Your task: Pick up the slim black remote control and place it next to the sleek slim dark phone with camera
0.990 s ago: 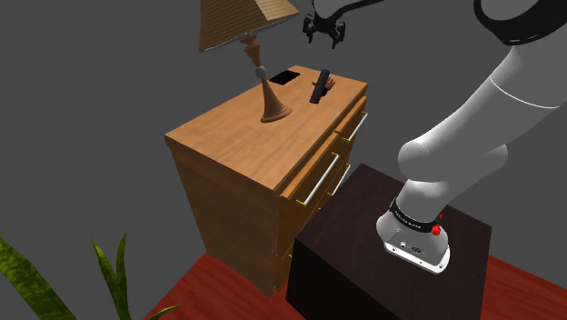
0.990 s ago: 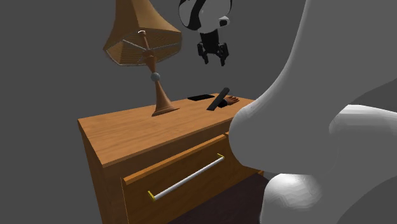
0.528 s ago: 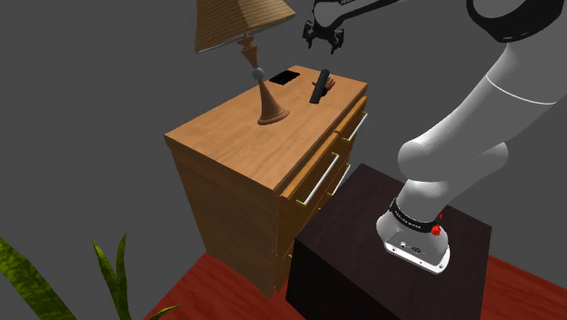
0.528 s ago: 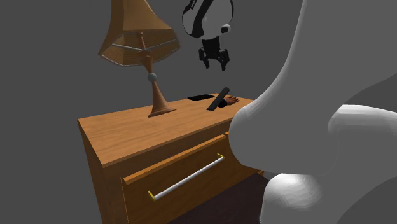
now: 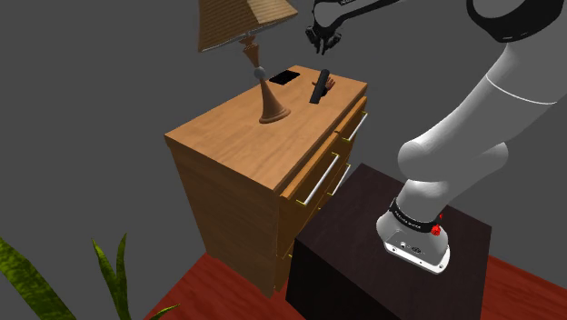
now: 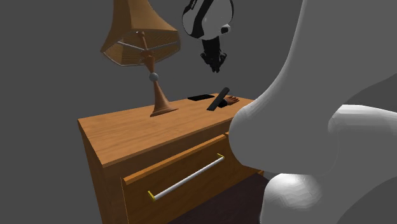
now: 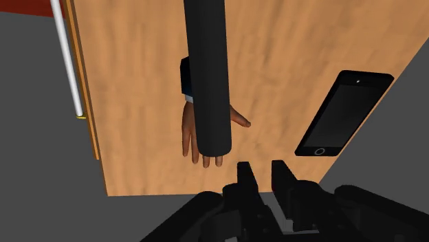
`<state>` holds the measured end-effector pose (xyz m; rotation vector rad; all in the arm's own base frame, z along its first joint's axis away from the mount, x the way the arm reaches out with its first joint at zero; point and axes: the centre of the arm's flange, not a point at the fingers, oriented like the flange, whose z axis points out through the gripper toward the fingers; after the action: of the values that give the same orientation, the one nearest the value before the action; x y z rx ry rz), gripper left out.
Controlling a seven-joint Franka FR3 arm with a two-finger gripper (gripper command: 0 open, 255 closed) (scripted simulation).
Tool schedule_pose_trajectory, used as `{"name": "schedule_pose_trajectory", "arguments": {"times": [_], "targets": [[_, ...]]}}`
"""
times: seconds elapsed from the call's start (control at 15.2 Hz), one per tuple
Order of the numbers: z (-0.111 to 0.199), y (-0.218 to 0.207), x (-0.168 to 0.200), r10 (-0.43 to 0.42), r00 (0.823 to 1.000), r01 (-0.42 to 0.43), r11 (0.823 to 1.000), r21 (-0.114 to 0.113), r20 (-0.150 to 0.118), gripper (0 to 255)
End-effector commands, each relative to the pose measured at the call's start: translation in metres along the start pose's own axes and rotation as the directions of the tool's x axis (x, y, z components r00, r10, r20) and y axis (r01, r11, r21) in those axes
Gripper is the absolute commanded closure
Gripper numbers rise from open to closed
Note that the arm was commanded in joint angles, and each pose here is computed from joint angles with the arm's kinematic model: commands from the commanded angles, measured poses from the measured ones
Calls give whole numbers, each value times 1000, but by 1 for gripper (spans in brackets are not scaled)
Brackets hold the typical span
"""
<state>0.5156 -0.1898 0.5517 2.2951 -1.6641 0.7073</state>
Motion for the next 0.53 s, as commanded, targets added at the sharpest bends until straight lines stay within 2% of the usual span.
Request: {"name": "schedule_pose_trajectory", "arguments": {"times": [0.0, 0.4, 0.46], "targets": [[0, 0, 0, 0, 1000, 0, 1000, 0, 0, 255], [0, 0, 0, 0, 1000, 0, 1000, 0, 0, 255], [0, 0, 0, 0, 1000, 0, 1000, 0, 0, 0]]}}
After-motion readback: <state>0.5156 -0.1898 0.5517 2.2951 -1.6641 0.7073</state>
